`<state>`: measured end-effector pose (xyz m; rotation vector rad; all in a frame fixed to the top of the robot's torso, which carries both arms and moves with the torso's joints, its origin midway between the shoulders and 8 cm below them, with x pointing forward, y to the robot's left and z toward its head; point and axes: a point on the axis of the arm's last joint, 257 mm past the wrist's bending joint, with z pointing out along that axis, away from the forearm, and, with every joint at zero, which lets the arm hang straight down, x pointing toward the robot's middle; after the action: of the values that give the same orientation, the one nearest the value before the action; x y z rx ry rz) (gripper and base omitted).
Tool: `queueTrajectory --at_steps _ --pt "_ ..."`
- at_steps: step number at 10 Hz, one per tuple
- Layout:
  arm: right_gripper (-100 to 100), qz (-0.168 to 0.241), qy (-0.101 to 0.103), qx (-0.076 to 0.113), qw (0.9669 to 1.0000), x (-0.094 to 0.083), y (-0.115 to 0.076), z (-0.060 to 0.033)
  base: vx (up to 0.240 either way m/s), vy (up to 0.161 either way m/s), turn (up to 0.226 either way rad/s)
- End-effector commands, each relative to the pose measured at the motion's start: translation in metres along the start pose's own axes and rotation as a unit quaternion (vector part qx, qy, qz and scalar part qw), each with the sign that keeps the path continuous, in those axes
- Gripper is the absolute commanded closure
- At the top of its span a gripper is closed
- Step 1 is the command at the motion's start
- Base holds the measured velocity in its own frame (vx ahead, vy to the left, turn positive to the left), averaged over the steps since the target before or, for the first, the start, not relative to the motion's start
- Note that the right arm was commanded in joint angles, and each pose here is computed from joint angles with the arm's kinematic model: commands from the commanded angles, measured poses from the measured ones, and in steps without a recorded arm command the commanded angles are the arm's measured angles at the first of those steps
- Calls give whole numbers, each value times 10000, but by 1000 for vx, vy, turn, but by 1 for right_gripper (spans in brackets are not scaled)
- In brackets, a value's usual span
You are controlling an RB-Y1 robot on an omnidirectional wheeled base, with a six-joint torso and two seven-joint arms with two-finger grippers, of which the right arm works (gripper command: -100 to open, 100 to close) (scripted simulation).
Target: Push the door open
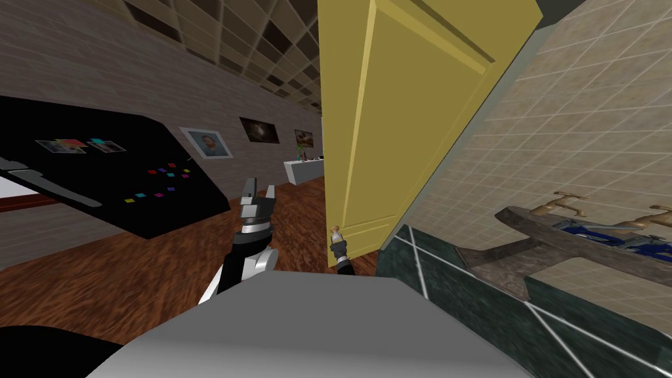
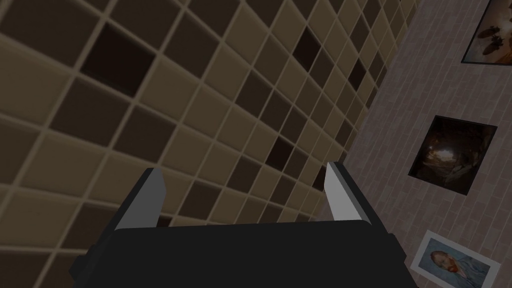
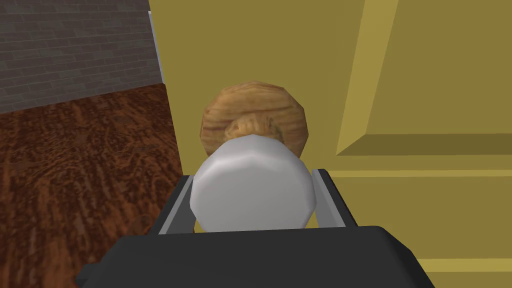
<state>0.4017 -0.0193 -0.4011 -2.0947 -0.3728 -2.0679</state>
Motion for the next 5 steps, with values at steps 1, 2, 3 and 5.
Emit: queueTrajectory --at_steps 1,2,3,5 --pt "100 -90 -24 -134 9999 -44 209 -15 87 82 -14" --pt "100 -102 -27 -170 9998 -50 255 -16 134 130 -82" --pt "100 -118 -29 -250 9996 -58 344 -15 148 137 -51" --pt "100 -96 -16 -424 9991 -50 487 -1 202 154 -55"
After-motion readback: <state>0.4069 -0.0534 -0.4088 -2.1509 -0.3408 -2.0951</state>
